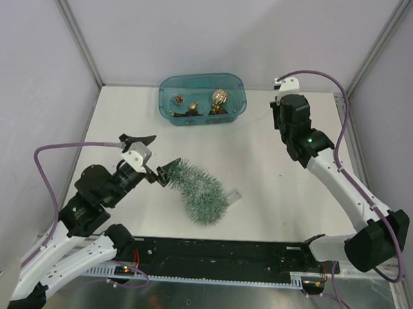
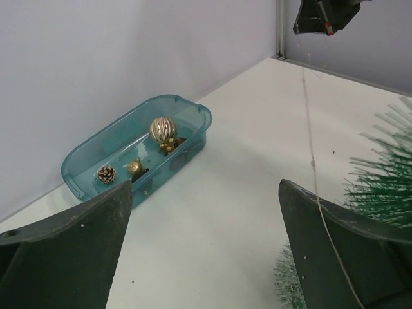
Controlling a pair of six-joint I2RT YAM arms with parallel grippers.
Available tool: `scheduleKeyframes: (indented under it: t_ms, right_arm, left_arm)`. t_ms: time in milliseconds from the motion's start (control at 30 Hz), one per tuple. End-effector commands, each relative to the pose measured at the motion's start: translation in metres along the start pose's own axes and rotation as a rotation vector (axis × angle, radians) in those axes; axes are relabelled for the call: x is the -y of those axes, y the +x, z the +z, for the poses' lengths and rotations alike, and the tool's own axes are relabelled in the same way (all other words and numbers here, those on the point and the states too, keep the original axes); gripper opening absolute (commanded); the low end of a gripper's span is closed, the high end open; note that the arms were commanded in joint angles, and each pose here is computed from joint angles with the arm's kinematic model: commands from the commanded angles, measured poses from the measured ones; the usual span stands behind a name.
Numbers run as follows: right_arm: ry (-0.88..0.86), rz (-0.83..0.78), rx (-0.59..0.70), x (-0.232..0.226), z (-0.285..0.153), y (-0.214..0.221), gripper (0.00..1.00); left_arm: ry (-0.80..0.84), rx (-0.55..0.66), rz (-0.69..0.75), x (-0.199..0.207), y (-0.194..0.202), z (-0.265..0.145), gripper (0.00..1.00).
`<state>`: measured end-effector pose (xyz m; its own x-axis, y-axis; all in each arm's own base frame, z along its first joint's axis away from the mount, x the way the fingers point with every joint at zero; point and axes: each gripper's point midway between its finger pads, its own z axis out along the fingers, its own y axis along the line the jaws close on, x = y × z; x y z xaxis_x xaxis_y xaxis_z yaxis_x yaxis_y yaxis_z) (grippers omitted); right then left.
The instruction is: Decorate the small christmas tree
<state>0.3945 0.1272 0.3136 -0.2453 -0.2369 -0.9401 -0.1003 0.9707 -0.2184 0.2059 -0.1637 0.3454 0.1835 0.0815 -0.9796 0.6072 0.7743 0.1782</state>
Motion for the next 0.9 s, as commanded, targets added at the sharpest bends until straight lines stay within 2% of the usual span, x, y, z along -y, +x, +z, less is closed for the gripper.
scheduleKeyframes:
  t_ms: [0,167,333,467,633,867]
  right_arm:
    - [0.195,0.091,-0.094,0.045,0.001,0.023,0.00]
    - [0.159,0.155,-0.034,0.049,-0.014,0.009,0.00]
    - [-0.035,0.202,0.104,0.024,-0.039,-0.025,0.00]
    - [-0.179,0.218,0.202,0.004,-0.063,-0.051,0.00]
    - [-0.287,0.240,0.262,-0.012,-0.084,-0.067,0.00]
    - [-0.377,0.244,0.329,-0.022,-0.102,-0.084,0.00]
  left_arm:
    - [0.019,0.027,0.016,0.002,-0.003,-0.010,1.00]
    - [0.123,-0.025,0.052,0.022,0.026,-0.014,1.00]
    - [0.183,-0.077,0.147,0.031,0.052,-0.007,1.00]
    - [0.065,-0.151,0.205,0.006,0.060,0.011,1.00]
    - [-0.007,-0.124,0.281,-0.009,0.049,0.020,1.00]
    - [-0.117,-0.173,0.374,-0.031,0.059,0.023,1.00]
